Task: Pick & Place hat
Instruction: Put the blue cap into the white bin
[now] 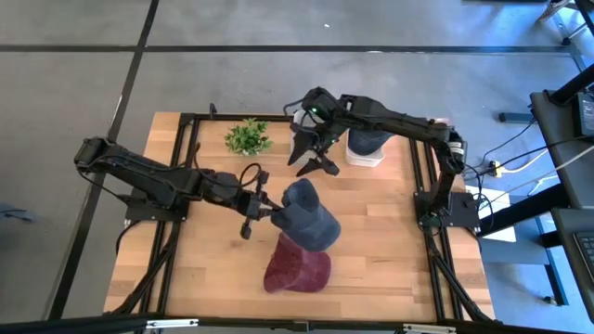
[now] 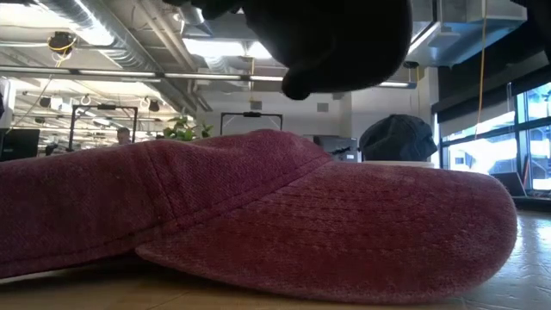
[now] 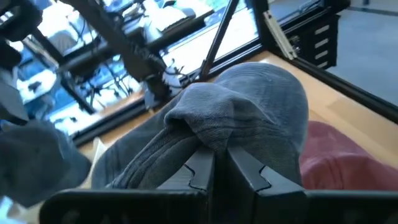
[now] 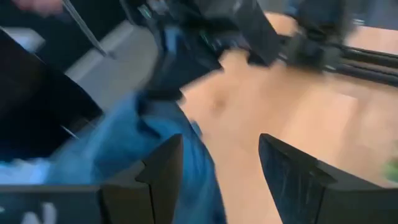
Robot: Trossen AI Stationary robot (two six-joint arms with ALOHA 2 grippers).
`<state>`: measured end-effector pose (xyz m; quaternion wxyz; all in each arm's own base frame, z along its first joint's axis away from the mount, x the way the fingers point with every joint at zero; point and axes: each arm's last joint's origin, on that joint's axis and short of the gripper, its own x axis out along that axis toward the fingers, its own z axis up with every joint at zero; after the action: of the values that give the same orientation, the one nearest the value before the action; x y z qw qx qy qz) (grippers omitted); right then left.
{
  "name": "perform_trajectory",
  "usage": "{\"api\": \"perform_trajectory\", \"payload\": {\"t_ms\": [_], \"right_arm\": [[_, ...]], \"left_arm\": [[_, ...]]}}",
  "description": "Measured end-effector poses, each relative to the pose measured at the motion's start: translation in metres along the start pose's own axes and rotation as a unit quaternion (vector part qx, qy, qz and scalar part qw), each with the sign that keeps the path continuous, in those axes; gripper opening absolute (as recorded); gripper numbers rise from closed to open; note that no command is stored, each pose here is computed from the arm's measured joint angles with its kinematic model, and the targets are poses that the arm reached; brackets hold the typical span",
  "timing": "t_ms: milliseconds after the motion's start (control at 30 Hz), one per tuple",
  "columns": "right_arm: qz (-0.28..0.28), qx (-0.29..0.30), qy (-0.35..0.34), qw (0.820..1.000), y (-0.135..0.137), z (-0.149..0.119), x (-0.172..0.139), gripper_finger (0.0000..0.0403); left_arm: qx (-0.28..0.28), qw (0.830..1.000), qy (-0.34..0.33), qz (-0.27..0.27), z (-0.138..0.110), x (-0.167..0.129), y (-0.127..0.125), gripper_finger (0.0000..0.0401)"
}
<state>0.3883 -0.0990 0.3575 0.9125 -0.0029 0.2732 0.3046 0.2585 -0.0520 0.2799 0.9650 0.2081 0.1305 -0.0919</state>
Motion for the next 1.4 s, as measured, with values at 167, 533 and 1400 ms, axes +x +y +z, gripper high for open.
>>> {"api": "perform_trajectory", "payload": {"t_ms": [167,533,1400], "right_arm": [[0.062,0.06,-0.043,0.995,-0.008,0.001,0.009,0.021],[0.152,0.103,-0.068,0.981,-0.015,-0.004,0.021,0.021],[0.214,0.148,-0.052,0.964,0.001,-0.002,0.033,0.0209]], "left_arm": [[0.05,0.999,-0.013,-0.01,0.007,-0.001,0.003,0.0022],[0.095,0.995,-0.013,-0.035,0.028,-0.007,0.022,0.0011],[0.148,0.989,-0.004,0.01,0.039,-0.01,0.029,0.0012]]}}
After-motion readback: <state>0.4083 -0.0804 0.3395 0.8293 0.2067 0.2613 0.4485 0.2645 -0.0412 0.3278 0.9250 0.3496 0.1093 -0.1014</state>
